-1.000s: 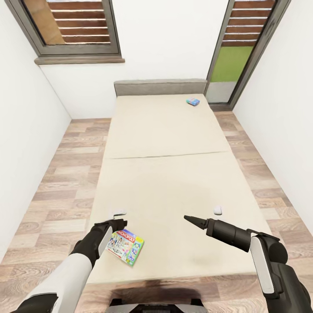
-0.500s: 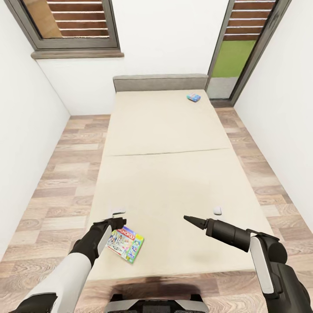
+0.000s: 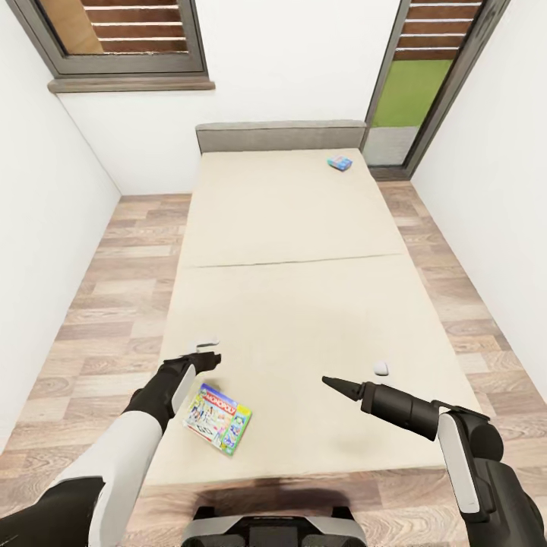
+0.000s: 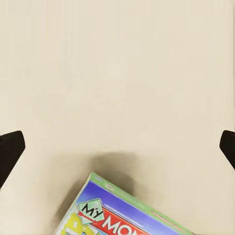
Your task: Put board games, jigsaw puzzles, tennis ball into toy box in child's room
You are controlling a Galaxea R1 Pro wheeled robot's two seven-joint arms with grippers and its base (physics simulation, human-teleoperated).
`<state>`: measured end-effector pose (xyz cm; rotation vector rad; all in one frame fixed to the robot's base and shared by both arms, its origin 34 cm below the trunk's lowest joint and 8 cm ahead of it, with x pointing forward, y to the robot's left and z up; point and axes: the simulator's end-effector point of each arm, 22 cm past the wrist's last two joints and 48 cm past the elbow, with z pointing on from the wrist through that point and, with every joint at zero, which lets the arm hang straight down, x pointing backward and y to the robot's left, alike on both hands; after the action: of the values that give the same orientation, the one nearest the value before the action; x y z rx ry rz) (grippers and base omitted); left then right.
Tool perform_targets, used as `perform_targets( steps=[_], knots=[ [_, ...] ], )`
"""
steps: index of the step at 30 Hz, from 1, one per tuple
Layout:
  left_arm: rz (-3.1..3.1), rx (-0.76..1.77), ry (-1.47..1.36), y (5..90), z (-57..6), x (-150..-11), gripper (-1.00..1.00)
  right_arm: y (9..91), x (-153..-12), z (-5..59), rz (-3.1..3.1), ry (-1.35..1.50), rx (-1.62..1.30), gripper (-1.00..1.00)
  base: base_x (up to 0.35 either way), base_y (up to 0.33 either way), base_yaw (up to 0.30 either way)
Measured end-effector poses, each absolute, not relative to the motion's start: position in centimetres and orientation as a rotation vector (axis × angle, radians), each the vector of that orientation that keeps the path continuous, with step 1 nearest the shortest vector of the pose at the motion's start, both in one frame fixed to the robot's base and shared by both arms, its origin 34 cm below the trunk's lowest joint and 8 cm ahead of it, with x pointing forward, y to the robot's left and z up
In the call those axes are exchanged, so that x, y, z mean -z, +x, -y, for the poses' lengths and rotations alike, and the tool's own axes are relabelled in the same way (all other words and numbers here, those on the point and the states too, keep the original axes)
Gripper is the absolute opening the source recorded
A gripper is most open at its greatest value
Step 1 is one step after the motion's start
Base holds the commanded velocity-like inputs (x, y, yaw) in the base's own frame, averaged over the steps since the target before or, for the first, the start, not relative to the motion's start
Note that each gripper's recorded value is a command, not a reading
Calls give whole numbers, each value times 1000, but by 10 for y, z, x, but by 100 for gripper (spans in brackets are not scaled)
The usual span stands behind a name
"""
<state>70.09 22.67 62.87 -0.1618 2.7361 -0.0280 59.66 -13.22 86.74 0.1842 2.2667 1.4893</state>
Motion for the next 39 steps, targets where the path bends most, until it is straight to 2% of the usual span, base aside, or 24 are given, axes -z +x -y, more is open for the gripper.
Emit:
perform_targets(
  steps=[39],
  knots=[
    [-2770,26,-160,691,-226,-598,100,589,-836,138,-2316,248,-1489,100,0,0,0]
  ],
)
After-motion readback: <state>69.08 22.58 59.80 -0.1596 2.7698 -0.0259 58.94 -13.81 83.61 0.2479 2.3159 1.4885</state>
